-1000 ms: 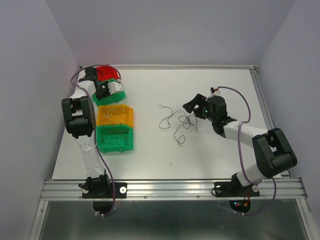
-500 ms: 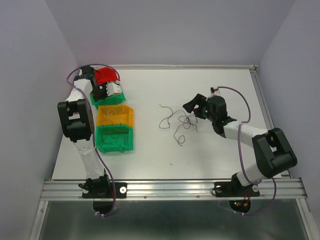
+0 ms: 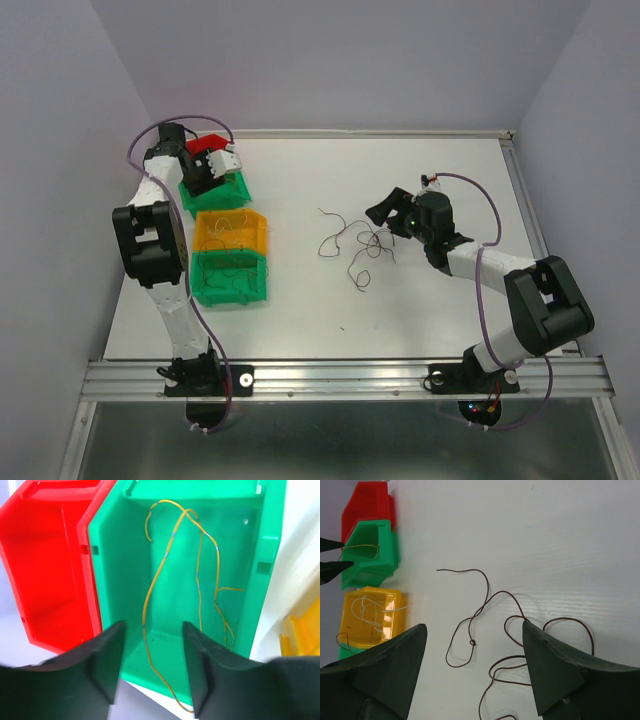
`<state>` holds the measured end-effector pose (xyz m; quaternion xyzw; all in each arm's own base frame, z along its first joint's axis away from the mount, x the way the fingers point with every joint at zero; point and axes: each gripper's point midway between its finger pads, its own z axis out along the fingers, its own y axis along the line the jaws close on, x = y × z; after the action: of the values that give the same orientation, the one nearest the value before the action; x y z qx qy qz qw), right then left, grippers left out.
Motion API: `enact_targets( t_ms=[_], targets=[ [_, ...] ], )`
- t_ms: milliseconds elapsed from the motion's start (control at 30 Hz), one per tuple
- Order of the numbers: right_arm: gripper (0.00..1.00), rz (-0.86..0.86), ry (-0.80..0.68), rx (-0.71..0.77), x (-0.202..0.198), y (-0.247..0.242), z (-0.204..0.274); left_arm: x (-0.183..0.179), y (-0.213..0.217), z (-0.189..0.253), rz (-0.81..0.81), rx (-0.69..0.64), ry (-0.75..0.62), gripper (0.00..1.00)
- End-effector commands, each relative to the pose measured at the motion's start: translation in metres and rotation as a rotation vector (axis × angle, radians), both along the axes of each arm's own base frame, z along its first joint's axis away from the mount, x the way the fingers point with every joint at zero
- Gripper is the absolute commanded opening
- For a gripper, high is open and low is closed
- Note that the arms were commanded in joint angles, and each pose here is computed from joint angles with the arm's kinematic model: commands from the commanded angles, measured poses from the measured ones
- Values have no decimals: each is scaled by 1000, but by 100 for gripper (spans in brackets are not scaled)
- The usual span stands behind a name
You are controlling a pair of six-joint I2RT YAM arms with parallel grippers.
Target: Untangle the cables
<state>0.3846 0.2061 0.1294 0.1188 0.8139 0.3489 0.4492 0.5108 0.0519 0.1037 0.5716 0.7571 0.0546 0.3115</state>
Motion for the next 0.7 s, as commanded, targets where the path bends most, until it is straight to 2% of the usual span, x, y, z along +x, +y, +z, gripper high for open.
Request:
enact_targets(
  t_ms=[0,233,433,667],
  targets=[
    [81,12,-64,32,5,4,23,8,7,55,41,10,-126,63],
    [81,14,-61,30,5,4,21,22,10,97,63,-62,-246,63],
    [81,17,-62,33,4,4,22,20,9,111,52,-87,-230,65],
    [81,19,-65,33,5,5,23,45,18,132,131,-163,-324,66]
  ],
)
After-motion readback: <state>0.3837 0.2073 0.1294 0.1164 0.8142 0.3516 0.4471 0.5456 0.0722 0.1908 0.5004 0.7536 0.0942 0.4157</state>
